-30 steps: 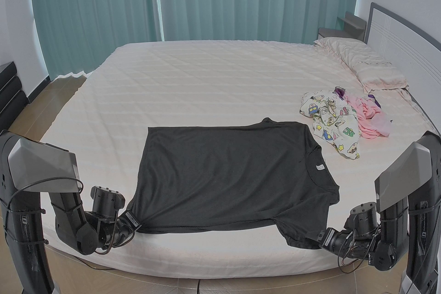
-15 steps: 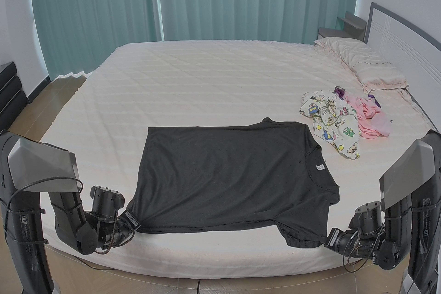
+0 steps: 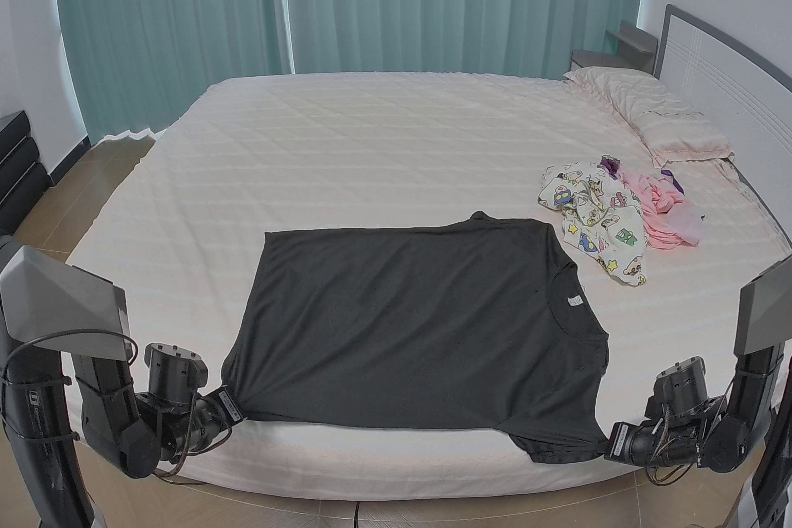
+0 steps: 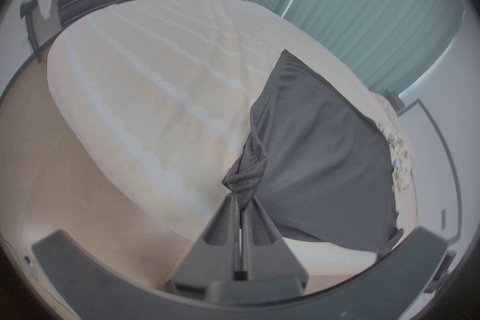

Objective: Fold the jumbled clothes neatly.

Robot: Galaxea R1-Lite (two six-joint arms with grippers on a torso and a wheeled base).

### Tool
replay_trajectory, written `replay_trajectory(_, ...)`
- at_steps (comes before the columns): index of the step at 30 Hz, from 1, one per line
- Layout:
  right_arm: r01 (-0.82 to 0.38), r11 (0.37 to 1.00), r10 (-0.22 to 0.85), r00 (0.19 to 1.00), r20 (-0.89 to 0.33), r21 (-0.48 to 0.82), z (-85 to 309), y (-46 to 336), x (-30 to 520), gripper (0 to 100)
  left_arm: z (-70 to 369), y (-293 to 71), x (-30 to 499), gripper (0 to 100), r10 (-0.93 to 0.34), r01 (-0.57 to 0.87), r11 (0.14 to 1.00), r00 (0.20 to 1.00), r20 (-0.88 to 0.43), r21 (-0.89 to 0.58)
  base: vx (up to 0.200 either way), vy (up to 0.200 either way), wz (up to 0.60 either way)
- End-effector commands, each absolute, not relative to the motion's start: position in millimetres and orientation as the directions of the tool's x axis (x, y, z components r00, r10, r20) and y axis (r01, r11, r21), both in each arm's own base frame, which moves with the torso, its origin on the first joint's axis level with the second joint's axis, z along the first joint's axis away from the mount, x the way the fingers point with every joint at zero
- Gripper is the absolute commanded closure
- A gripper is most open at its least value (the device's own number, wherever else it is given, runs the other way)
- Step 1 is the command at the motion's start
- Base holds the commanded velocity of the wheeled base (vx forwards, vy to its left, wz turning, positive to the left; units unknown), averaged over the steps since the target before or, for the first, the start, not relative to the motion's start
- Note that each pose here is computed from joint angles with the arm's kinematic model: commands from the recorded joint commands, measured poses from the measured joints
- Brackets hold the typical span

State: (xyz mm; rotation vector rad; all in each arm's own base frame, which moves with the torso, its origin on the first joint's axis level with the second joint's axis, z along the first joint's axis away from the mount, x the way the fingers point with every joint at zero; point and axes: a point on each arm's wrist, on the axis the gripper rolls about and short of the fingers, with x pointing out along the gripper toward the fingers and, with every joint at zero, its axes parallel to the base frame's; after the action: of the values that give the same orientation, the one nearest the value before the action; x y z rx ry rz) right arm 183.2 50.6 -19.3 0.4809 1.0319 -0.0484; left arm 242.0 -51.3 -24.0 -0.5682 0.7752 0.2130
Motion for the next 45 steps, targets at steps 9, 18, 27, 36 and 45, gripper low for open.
replay_trajectory(9, 0.233, 0.928, 0.166, 0.440, -0.883, 0.290, -8, 46, 163, 100, -30, -46, 218, 100, 0.002, -0.349, 0.892, 0.641, -0.768, -0.288, 0.000, 0.000, 0.00)
replay_trajectory(18, 0.181, 0.944, 0.181, 0.413, -0.892, 0.276, 2, 50, 151, 100, -43, -48, 212, 100, -0.018, -0.334, 0.896, 0.633, -0.774, -0.294, 0.000, 0.000, 0.00)
replay_trajectory(27, 0.169, 0.952, 0.176, 0.383, -0.907, 0.256, 3, 48, 146, 100, -33, -49, 201, 100, -0.050, -0.291, 0.905, 0.651, -0.757, -0.310, 0.000, 0.000, 0.00)
replay_trajectory(36, 0.148, 0.961, 0.171, 0.345, -0.923, 0.233, 7, 45, 137, 100, -32, -49, 198, 100, -0.047, -0.291, 0.911, 0.634, -0.772, -0.294, 0.000, 0.000, 0.00)
replay_trajectory(45, 0.137, 0.967, 0.161, 0.320, -0.934, 0.214, 8, 43, 132, 100, -21, -50, 183, 100, -0.060, -0.257, 0.935, 0.562, -0.825, -0.243, 0.000, 0.000, 0.00)
